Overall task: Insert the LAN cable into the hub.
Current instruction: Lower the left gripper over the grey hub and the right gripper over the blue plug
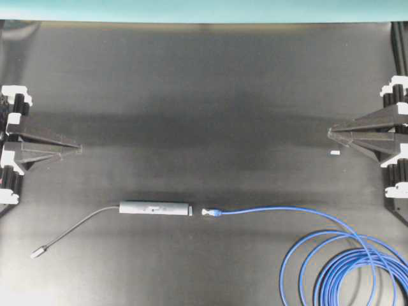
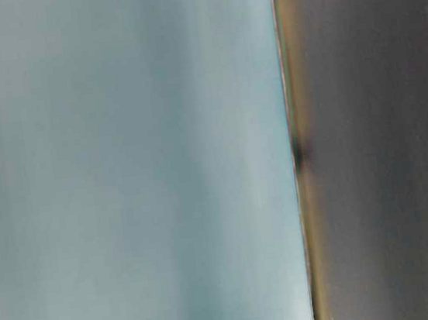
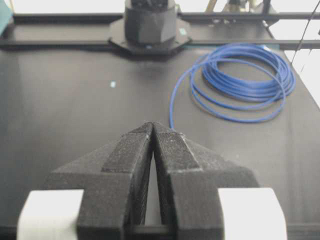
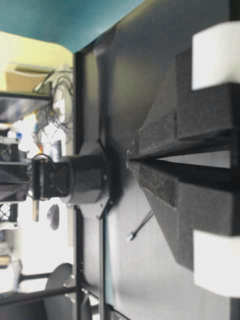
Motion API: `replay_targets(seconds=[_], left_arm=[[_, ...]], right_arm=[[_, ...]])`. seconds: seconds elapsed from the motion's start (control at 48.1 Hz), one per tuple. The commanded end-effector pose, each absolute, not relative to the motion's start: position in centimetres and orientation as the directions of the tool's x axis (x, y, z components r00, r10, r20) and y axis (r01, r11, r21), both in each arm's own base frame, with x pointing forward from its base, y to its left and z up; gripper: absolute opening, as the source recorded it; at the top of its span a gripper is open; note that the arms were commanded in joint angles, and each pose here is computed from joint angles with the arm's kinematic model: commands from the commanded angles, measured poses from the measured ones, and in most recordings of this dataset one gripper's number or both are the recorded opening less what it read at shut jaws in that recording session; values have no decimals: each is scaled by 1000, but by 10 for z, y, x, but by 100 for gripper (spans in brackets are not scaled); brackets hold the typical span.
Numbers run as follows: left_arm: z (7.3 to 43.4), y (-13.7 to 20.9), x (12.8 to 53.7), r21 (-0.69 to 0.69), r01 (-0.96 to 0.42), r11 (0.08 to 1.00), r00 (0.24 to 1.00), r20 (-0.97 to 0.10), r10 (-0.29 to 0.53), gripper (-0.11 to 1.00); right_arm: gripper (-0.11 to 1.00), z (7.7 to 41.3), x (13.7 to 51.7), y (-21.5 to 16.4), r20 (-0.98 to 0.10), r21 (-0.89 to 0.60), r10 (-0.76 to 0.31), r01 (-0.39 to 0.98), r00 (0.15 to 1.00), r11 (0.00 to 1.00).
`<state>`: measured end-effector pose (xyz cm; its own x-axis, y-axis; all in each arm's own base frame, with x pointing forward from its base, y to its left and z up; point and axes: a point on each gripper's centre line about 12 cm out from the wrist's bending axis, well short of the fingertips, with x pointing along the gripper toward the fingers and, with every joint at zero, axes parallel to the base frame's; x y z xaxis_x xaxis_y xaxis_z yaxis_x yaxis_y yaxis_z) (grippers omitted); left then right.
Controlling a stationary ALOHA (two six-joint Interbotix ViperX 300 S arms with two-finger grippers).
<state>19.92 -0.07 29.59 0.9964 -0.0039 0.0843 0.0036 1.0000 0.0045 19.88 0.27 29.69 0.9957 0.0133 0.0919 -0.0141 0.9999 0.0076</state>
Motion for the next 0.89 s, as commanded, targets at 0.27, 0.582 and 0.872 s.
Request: replay_targets(seconds=[0.27,0.582,0.872], left_arm=[[286,-5,234,-19,19,1000,986,-165,-22,0],[245,-14,264,-7,44,999,852,-522,-41,0],[220,-22,302,15,72,997,708,-705,-40,0]], right_arm=[[0,263,221,10,-293,116,45,-11,955,993],[0,228,250,18,-571,126,65,9,819,992],[0,204,287,26,-675,112,73,4,734,994]])
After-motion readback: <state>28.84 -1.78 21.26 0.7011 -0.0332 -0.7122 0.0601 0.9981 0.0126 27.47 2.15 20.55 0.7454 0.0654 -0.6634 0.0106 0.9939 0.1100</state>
